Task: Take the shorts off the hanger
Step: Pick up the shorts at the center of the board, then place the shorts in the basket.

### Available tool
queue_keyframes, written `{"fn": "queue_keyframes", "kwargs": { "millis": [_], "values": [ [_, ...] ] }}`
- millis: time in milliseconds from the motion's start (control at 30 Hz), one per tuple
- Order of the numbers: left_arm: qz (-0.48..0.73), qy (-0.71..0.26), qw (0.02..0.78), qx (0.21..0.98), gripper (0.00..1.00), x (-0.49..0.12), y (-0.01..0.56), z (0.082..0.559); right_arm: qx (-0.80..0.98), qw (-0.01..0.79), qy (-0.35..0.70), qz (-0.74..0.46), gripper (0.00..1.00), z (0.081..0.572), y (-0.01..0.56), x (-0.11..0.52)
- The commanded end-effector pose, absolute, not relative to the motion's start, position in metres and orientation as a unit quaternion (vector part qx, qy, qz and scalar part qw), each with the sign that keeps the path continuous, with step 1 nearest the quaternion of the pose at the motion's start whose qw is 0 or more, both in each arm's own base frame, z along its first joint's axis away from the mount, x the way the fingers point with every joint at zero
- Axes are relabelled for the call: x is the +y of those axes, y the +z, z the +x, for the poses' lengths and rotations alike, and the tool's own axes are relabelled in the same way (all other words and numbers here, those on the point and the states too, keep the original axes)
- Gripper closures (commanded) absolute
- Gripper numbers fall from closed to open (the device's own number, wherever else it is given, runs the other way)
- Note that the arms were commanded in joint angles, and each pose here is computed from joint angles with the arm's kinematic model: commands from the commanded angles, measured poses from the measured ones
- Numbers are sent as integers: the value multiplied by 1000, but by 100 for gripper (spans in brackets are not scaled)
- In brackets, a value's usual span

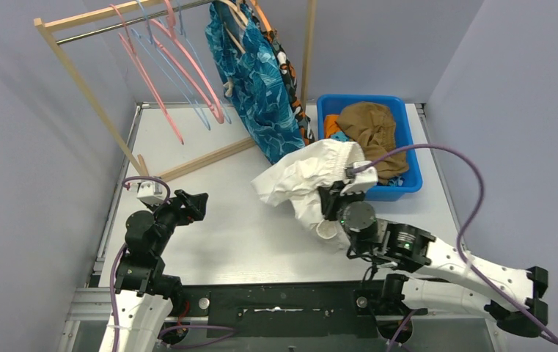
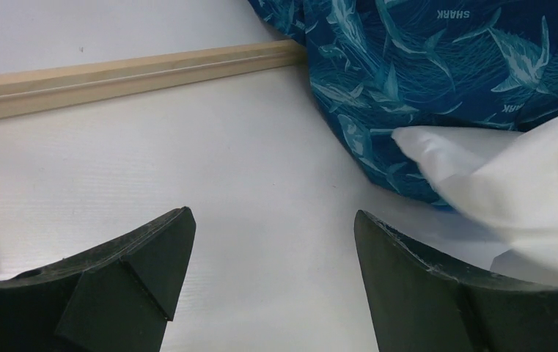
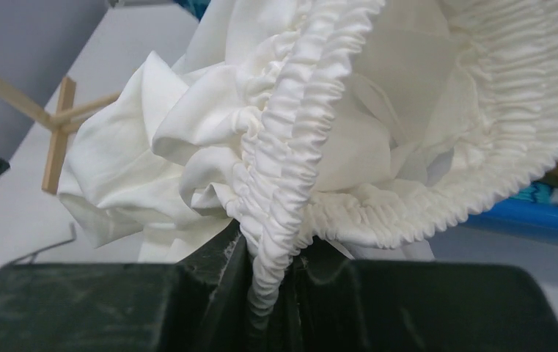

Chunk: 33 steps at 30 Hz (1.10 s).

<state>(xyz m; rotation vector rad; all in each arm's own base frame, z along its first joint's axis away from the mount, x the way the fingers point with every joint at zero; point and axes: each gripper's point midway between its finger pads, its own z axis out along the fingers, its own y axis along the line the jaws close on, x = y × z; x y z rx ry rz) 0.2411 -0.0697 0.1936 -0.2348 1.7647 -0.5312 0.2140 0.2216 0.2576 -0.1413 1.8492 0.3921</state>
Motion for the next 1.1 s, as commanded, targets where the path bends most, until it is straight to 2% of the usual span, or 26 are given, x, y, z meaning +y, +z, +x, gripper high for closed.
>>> {"fn": "queue_keyframes", "kwargs": {
  "millis": [0,267,567,833,1067],
  "values": [
    [-92,-233,630,735,20,-69,223,245,760,634,133,49,100,222,295,162],
    [-91,-234,627,737,20,-70,221,245,770,631,3,88,100,227,303,107],
    [-90,-235,625,739,20,-70,220,246,740,656,-86,120,100,243,337,63],
    [-89,-236,625,738,20,-71,220,245,755,644,-72,103,100,299,366,47],
    [-90,-235,625,739,20,-70,220,246,747,657,-57,83,100,358,442,39]
  ]
}}
